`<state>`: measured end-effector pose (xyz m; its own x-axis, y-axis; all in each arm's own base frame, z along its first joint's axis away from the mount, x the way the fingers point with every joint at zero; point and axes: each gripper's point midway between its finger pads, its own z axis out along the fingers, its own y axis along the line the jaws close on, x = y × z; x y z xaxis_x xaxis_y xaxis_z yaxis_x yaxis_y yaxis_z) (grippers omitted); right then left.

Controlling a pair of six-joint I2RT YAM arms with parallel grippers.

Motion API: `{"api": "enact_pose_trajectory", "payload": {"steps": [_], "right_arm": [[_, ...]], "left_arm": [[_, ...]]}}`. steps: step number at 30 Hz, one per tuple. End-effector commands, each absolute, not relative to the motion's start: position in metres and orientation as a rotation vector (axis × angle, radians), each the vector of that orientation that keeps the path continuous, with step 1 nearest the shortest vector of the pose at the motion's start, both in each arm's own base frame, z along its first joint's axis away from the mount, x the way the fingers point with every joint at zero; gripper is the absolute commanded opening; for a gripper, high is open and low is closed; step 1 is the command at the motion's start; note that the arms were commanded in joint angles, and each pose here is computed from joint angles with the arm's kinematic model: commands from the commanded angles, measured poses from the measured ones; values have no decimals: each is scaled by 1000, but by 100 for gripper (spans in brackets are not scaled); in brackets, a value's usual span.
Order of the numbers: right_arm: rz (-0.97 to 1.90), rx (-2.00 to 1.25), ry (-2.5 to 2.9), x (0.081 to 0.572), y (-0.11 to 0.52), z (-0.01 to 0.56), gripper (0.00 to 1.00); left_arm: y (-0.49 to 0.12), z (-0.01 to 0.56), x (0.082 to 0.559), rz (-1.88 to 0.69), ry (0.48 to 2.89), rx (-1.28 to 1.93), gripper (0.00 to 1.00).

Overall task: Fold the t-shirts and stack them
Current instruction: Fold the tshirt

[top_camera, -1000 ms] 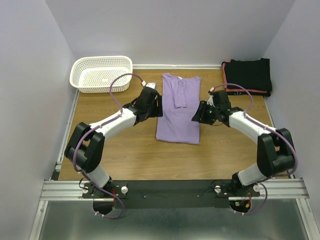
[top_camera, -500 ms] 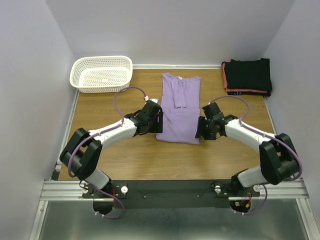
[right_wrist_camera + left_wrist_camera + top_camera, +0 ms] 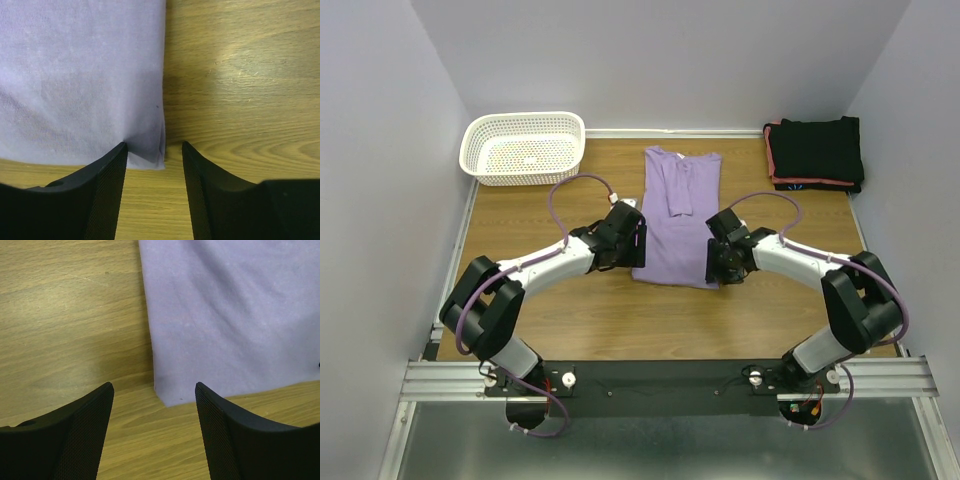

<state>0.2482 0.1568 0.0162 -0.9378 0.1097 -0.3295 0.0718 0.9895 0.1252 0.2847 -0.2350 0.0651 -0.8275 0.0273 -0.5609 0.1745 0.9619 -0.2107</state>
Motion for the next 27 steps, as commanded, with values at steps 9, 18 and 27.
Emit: {"api": "enact_pose_trajectory", "payload": {"steps": [9, 18, 27], "right_arm": [[-96, 117, 2983, 197, 131, -26, 25], [-137, 83, 2960, 199, 126, -26, 1], [-105, 53, 2951, 201, 128, -25, 1]], "left_arm": [[-231, 63, 282, -269, 2563, 152, 74], [-241, 54, 279, -267, 2610, 174, 74], [-243, 37, 278, -181, 2667, 183, 65]]}}
